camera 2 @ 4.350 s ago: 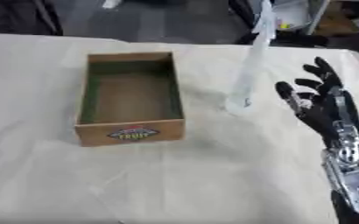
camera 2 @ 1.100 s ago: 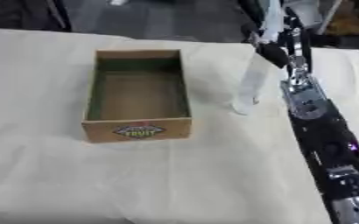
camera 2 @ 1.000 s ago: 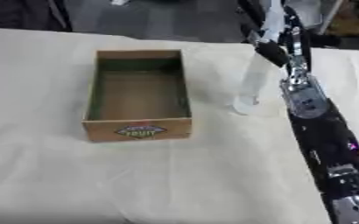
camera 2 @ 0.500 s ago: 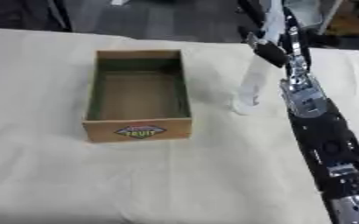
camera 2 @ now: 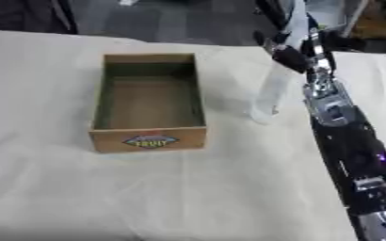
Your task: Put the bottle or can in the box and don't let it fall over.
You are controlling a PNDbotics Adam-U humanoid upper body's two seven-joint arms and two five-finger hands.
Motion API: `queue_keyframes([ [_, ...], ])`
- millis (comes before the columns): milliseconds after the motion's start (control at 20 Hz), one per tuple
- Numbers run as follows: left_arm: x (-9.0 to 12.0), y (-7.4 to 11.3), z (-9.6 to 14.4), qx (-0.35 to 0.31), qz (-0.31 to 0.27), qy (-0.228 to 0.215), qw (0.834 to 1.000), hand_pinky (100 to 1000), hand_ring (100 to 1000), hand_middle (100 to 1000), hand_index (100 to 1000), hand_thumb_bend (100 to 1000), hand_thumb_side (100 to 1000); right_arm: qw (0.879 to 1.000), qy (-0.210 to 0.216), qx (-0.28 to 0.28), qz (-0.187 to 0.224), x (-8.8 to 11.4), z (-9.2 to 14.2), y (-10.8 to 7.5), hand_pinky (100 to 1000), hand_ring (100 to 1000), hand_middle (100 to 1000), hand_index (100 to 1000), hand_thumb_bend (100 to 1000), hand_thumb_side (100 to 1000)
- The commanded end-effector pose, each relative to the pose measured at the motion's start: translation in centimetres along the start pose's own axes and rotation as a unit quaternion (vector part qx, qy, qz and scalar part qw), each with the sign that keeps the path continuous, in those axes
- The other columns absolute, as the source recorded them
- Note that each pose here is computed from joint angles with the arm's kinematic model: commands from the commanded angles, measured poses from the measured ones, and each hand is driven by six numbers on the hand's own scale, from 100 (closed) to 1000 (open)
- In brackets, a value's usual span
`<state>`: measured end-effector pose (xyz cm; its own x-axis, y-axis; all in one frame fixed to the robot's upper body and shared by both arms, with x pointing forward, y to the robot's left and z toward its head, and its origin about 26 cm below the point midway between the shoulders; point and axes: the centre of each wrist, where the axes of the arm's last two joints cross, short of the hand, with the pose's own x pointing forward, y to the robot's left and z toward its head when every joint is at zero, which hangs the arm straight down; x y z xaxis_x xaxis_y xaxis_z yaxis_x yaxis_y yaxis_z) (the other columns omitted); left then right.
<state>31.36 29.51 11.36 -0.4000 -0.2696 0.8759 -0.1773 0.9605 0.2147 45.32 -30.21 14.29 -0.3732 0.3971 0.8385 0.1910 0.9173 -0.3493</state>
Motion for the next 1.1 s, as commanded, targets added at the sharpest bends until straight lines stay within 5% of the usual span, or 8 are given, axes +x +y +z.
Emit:
queue_keyframes([
  [50,0.39,0.13,-0.22,-0.001,0.000,-0.008,1.000,745,777,665,821,486,747,1.000,-0.025,-0.012,0.005,1.26,-0.81,-1.52,617,707,686,841,595,330],
  [600,0.41,0.17,-0.23,0.000,0.000,-0.009,1.000,745,777,665,821,488,747,0.999,-0.028,-0.035,-0.003,1.18,-0.75,-1.51,579,647,479,657,549,267],
  [900,0.42,0.17,-0.25,0.000,0.000,-0.009,1.000,746,777,664,821,487,748,0.998,-0.028,-0.063,-0.014,1.26,-0.81,-1.48,507,518,289,457,510,257],
  [1100,0.42,0.19,-0.26,0.001,0.000,-0.009,1.000,746,777,664,821,488,748,0.995,-0.023,-0.089,-0.026,1.33,-0.87,-1.41,438,420,179,367,486,505],
])
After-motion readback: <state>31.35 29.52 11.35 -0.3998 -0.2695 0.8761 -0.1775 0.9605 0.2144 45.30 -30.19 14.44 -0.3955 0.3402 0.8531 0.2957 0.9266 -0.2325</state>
